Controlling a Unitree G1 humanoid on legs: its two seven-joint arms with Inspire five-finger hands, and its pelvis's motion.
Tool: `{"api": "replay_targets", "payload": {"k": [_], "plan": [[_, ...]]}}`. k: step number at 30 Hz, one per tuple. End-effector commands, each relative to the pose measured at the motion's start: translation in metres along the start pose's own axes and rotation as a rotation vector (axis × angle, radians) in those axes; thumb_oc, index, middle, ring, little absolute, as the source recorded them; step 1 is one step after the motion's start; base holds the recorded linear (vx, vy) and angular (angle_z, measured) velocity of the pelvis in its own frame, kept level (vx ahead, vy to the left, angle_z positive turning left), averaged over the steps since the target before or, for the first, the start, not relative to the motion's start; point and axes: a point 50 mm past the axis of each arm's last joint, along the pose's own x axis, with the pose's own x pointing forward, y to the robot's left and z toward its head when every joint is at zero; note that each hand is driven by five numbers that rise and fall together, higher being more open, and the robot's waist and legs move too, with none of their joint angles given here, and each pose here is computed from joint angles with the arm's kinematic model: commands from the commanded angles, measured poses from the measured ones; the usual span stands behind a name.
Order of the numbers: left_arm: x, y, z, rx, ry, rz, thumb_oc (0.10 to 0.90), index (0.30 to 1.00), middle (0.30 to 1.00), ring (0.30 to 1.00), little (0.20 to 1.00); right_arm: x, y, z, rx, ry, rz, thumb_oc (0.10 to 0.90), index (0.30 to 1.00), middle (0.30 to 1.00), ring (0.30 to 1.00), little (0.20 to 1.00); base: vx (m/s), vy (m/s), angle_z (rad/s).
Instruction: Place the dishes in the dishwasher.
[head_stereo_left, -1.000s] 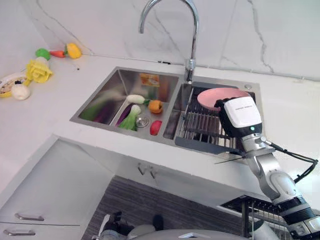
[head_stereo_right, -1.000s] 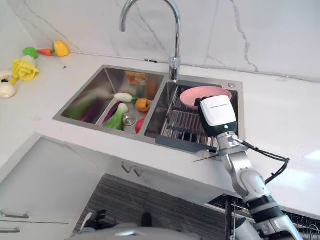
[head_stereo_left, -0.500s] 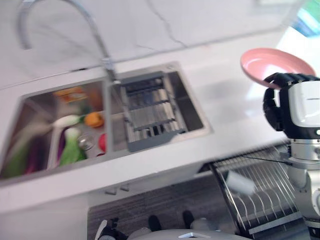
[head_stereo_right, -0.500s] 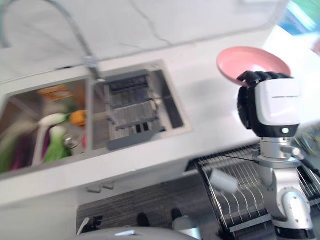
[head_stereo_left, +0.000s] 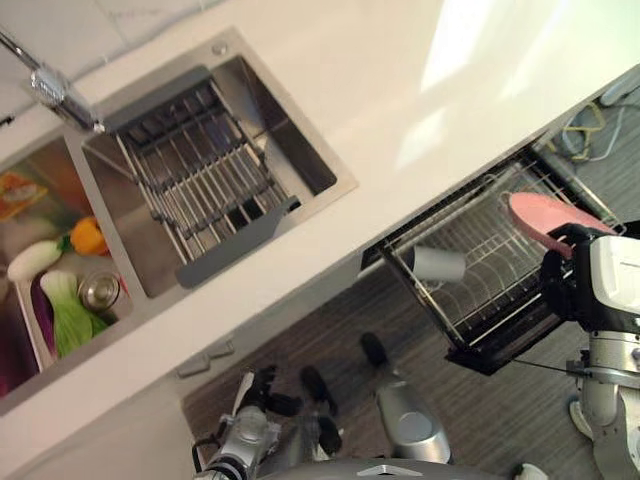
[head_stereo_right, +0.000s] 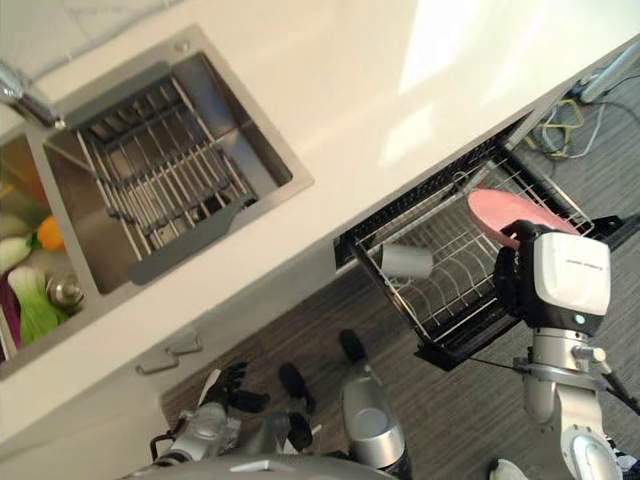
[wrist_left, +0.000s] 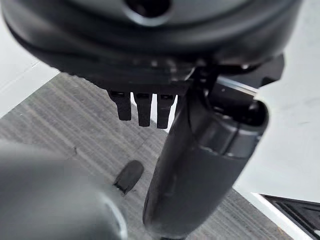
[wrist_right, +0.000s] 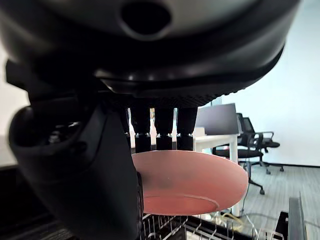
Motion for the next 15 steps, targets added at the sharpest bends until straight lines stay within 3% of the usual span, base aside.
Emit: {"api": "replay_targets", "payload": {"k": [1,4,6,7,11,13,14,15], "plan": [[0.003,0.037,-0.021,0.065,0.066,0.109,0.800,0.900,0.900,0.900,0.900,0.032,-0.031,0.010,-0.002,-0.052,-0.265,0.400,0.300,0.300,0.300,0.300,-0.03,-0.012,0.09],[0.004,0.037,-0.020,0.073,0.064,0.105,0.800,0.900,0.900,0.900,0.900,0.033,-0.021,0.007,-0.016,-0.039,-0.215,0.400,0.300,0.300,0.300,0.300,-0.05,-0.020,0.27],[0.005,0.037,-0.017,0.076,0.054,0.107,0.800,0.900,0.900,0.900,0.900,0.033,-0.004,-0.001,-0.057,-0.005,-0.157,0.400,0.300,0.300,0.300,0.300,-0.07,-0.042,0.24],[0.005,0.038,-0.016,0.089,0.052,0.104,0.800,0.900,0.900,0.900,0.900,0.033,0.026,-0.012,-0.111,0.041,-0.034,0.400,0.300,0.300,0.300,0.300,-0.05,-0.054,0.30],[0.005,0.040,-0.018,0.098,0.064,0.108,0.800,0.900,0.900,0.900,0.900,0.031,0.048,-0.016,-0.138,0.079,0.046,0.400,0.300,0.300,0.300,0.300,-0.01,-0.021,0.39],[0.005,0.038,-0.018,0.086,0.063,0.104,0.800,0.900,0.900,0.900,0.900,0.028,0.058,-0.017,-0.105,0.116,0.082,0.513,0.469,0.469,0.469,0.469,-0.01,-0.015,0.13],[0.005,0.038,-0.018,0.084,0.064,0.102,0.800,0.900,0.900,0.900,0.900,0.028,0.059,-0.017,-0.102,0.115,0.086,0.621,0.632,0.632,0.632,0.632,0.00,0.000,0.00],[0.005,0.038,-0.018,0.084,0.064,0.102,0.800,0.900,0.900,0.900,0.900,0.028,0.059,-0.017,-0.102,0.115,0.086,0.621,0.632,0.632,0.632,0.632,0.00,0.000,0.00]]}}
